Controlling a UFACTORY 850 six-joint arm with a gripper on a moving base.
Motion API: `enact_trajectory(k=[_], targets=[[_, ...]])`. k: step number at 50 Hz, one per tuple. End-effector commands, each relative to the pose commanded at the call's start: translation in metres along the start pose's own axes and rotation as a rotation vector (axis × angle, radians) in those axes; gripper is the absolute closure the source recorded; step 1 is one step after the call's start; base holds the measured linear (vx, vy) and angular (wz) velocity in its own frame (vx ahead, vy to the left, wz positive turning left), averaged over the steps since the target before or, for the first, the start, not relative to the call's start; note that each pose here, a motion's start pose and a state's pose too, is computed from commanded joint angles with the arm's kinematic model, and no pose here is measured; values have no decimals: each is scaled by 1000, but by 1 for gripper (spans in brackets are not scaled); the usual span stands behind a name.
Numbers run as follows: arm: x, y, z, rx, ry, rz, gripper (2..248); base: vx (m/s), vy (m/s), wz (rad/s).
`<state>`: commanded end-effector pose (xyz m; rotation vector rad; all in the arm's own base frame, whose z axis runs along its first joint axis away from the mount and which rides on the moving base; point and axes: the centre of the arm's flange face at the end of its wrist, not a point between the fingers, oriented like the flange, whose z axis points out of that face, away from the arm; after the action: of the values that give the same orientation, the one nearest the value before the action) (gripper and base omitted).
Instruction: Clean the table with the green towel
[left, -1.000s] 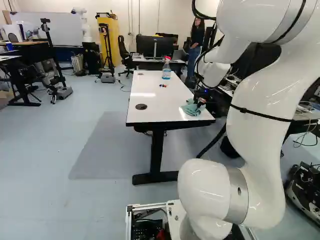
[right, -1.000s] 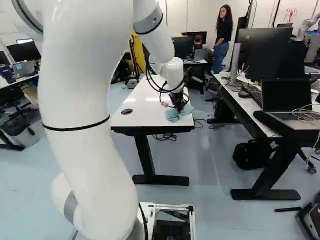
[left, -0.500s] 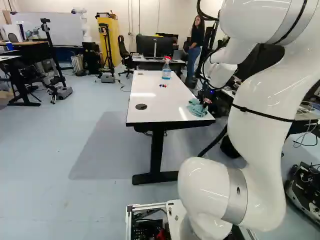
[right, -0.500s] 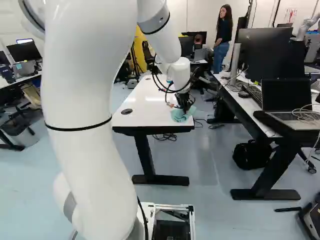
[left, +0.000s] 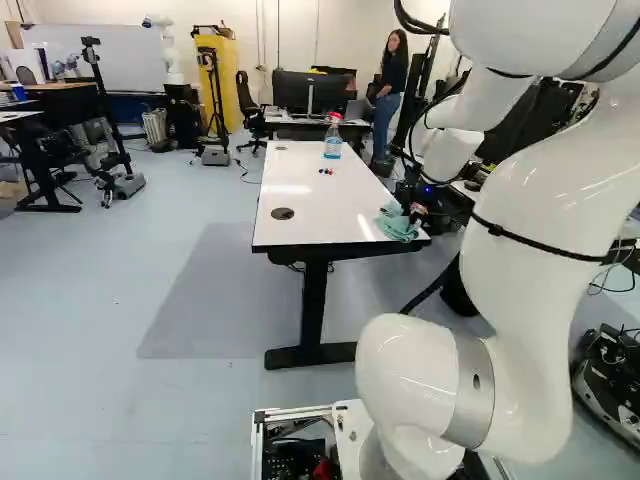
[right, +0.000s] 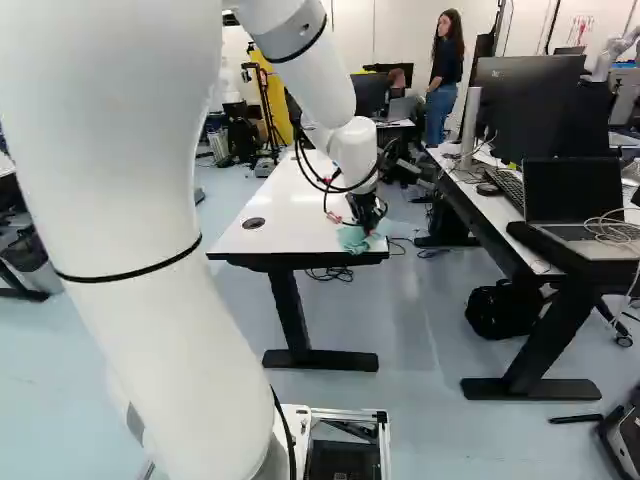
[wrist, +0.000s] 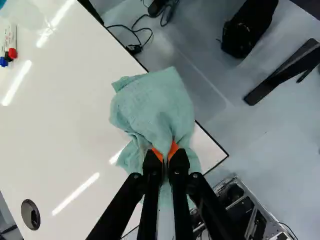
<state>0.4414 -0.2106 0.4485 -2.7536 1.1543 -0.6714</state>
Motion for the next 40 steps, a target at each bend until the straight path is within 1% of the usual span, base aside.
enact_trajectory(k=[9, 14, 28, 40], targets=[[-16, 5, -8, -1, -5, 0, 220, 0, 0, 0], [-24, 2, -10, 2, -9, -9, 220, 0, 0, 0], [-39, -17, -11, 20, -22, -55, 220, 0, 0, 0], [-42, -39, -7, 37, -32, -97, 220, 0, 0, 0]])
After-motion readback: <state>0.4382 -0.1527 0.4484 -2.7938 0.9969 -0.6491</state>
